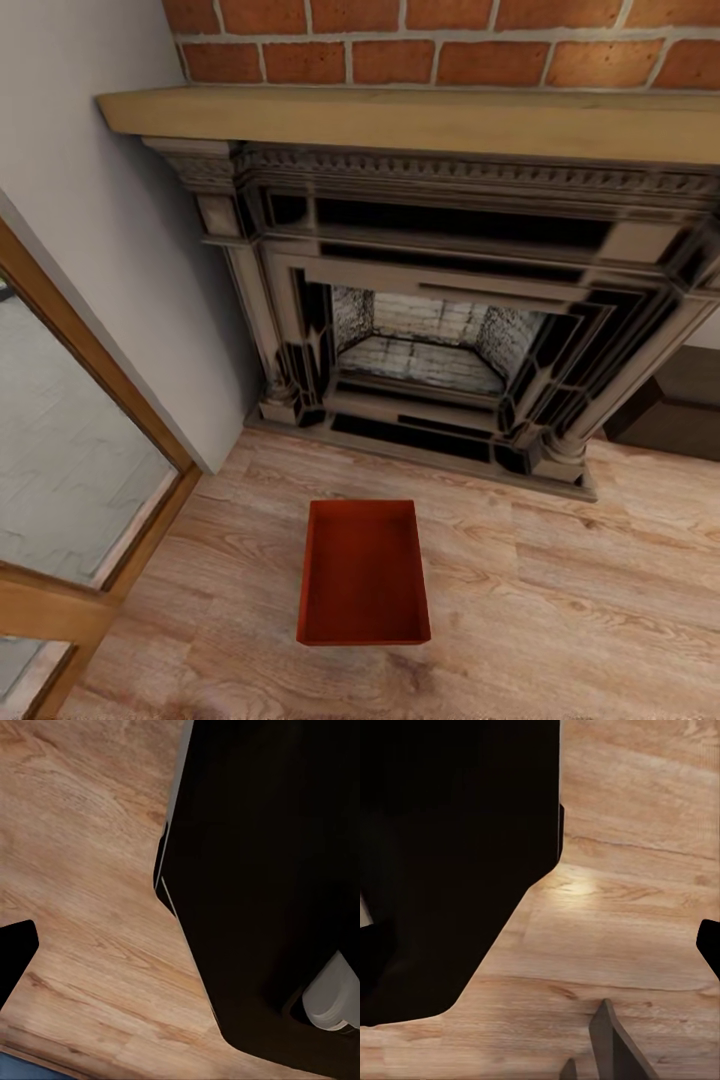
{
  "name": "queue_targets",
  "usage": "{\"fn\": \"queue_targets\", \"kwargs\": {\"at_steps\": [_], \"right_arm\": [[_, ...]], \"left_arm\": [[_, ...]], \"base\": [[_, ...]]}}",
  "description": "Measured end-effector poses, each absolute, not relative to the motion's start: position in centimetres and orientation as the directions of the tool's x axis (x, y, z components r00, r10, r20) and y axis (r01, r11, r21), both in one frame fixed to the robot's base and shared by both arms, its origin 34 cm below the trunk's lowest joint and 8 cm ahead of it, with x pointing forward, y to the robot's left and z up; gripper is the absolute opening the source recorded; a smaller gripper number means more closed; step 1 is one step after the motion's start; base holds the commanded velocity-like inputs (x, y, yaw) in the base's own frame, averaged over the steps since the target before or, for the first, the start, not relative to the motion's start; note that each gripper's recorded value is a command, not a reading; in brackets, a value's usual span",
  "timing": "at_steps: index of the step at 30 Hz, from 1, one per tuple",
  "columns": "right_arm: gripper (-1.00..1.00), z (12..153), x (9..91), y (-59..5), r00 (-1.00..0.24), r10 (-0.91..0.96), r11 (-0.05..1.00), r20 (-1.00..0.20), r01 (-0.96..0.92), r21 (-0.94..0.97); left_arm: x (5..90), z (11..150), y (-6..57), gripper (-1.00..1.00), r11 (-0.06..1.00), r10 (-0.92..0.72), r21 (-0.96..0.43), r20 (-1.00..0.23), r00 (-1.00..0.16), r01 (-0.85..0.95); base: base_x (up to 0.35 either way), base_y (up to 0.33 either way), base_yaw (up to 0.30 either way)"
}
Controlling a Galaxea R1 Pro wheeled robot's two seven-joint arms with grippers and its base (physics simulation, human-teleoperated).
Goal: Move the two storage containers from the living room to the garage. In the garage, place one container on the floor and stack the other container on top of it (either order is fine).
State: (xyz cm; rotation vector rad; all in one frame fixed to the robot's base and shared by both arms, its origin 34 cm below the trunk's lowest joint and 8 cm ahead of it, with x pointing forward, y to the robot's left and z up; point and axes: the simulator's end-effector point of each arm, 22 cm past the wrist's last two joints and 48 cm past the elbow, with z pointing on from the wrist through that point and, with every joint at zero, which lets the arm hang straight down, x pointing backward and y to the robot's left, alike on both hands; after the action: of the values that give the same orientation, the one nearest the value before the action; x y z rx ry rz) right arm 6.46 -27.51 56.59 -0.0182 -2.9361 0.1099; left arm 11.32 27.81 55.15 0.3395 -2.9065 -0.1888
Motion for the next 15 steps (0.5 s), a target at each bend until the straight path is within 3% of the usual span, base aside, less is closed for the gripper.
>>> {"fn": "queue_targets", "kwargs": {"at_steps": [15], "right_arm": [[1.0,56.75,5.53,-27.35,-0.974,0.02,0.998,0.225,0.005,-0.067]], "left_arm": [[10.37,55.2,27.81,1.0,0.965,-0.24,0.155,0.214,-0.947,-0.21]], "base": [[0.0,0.0,0.0]]}}
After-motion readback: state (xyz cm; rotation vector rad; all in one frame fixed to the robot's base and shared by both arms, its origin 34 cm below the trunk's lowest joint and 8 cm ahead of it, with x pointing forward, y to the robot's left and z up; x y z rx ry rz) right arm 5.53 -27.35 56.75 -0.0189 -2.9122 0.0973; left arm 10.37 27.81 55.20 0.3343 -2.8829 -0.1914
